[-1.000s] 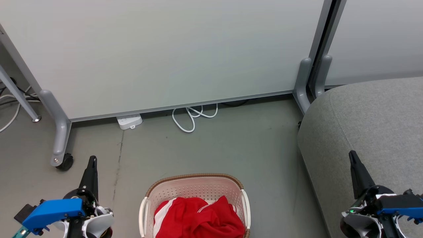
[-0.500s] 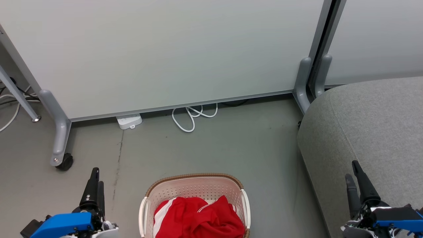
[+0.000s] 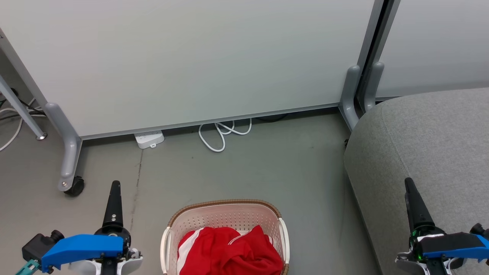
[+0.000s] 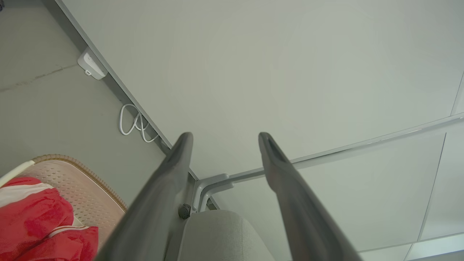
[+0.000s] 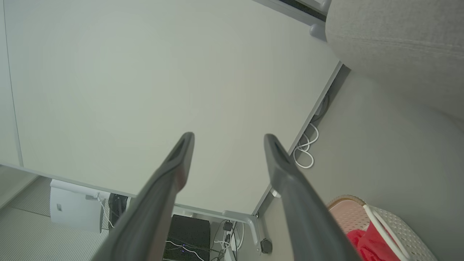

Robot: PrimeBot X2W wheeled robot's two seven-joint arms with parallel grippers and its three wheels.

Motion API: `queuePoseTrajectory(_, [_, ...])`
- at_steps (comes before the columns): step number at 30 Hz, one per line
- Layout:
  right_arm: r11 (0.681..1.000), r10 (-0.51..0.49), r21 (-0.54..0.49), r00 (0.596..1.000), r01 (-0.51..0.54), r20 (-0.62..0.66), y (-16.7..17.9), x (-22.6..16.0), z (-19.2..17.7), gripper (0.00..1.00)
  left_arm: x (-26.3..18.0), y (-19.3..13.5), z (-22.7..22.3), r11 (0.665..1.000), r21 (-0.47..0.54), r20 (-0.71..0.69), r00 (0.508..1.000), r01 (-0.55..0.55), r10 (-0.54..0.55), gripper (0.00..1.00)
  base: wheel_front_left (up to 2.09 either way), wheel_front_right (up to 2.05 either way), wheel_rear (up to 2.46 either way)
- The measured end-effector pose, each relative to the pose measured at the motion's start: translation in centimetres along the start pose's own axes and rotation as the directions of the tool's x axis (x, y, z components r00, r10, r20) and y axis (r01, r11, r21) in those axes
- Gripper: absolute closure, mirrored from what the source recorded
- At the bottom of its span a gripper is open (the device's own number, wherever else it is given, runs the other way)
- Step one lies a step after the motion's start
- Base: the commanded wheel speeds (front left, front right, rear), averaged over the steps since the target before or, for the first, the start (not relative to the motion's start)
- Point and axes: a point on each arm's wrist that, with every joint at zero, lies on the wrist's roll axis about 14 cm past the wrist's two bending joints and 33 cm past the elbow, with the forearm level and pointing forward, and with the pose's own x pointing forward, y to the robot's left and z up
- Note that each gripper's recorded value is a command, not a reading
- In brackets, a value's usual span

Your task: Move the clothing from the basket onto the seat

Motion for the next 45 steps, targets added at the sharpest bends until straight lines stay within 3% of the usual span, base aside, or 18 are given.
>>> queuePoseTrajectory(6, [0.991,0.021,-0.134,1.0,-0.021,0.002,0.7,0.1,-0.1,0.0,0.1,-0.4,-0.5,0.991,0.137,-0.009,1.0,0.002,0.0,0.0,0.0,0.0,0.0])
queuePoseTrajectory(14, [0.957,0.048,-0.286,0.999,-0.048,-0.008,1.4,0.2,-0.5,0.0,0.1,-0.9,-1.4,0.955,0.297,-0.027,1.0,0.019,-0.012,0.0,0.0,0.0,0.0])
queuePoseTrajectory(27, [0.868,0.07,-0.49,0.997,-0.076,-0.031,1.8,0.1,-1.4,0.0,0.0,-1.5,-2.1,0.87,0.491,-0.032,0.999,0.047,-0.036,0.0,0.0,0.0,0.0])
queuePoseTrajectory(45, [0.73,0.097,-0.675,0.994,-0.108,-0.054,2.0,-0.1,-2.3,0.0,-0.3,-2.0,-2.8,0.73,0.679,-0.043,0.996,0.082,-0.072,0.0,0.0,0.0,0.0])
